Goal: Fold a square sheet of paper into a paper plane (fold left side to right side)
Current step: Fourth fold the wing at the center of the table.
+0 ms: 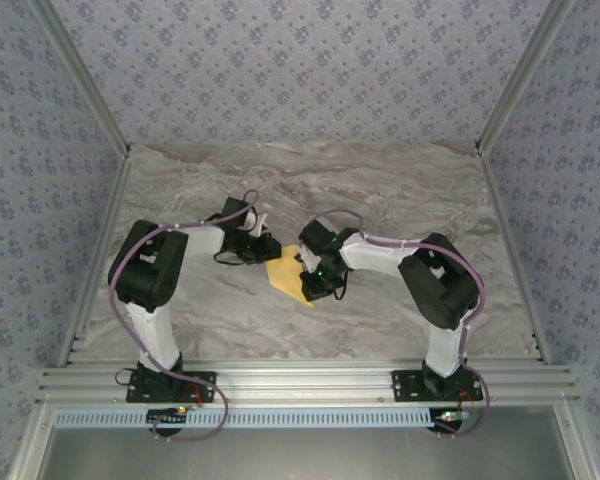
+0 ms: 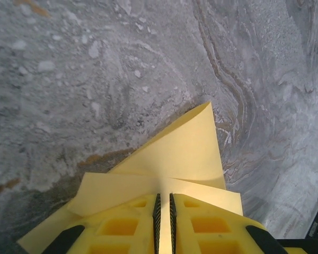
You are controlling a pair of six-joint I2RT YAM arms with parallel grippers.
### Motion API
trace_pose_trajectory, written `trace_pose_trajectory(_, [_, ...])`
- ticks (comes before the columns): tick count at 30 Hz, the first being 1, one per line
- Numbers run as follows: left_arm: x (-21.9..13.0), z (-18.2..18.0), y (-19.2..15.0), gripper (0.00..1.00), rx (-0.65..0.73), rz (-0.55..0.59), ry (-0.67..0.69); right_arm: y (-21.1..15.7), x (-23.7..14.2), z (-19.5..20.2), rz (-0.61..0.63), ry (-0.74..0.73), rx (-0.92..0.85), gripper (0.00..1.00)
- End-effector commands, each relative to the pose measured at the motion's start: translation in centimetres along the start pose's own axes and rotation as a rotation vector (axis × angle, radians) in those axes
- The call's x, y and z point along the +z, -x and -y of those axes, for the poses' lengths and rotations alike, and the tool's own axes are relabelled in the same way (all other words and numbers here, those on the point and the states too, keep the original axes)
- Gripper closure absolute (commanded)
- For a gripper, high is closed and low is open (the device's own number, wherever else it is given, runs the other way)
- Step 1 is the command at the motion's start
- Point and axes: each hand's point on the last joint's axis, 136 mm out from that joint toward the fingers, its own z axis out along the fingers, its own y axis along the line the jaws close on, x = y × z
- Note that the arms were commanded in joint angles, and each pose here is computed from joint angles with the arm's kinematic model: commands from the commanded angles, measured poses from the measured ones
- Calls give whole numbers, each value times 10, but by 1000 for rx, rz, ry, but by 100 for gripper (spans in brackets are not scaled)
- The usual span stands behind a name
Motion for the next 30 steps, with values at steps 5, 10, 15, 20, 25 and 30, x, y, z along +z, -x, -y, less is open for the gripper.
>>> trace_pose_trajectory(5, [-26, -37, 43, 83, -12, 80, 118, -72, 30, 61, -258, -239, 61, 100])
trace_pose_trajectory(10, [-48, -11, 44, 83, 21, 117, 65, -66, 30, 57, -238, -220, 63, 100])
trace_pose_trajectory(15, [-54, 24, 17, 83, 64, 110, -12, -61, 30, 55, -227, -213, 63, 100])
trace_pose_trajectory(20, [-32, 54, -15, 83, 112, 26, -64, -59, 30, 55, -223, -213, 67, 100])
trace_pose_trajectory(25, [-9, 55, -24, 83, 116, -16, -64, -59, 29, 54, -221, -208, 74, 100])
trace_pose_trajectory(30, [8, 46, -18, 83, 114, -37, -44, -59, 26, 52, -216, -201, 75, 100])
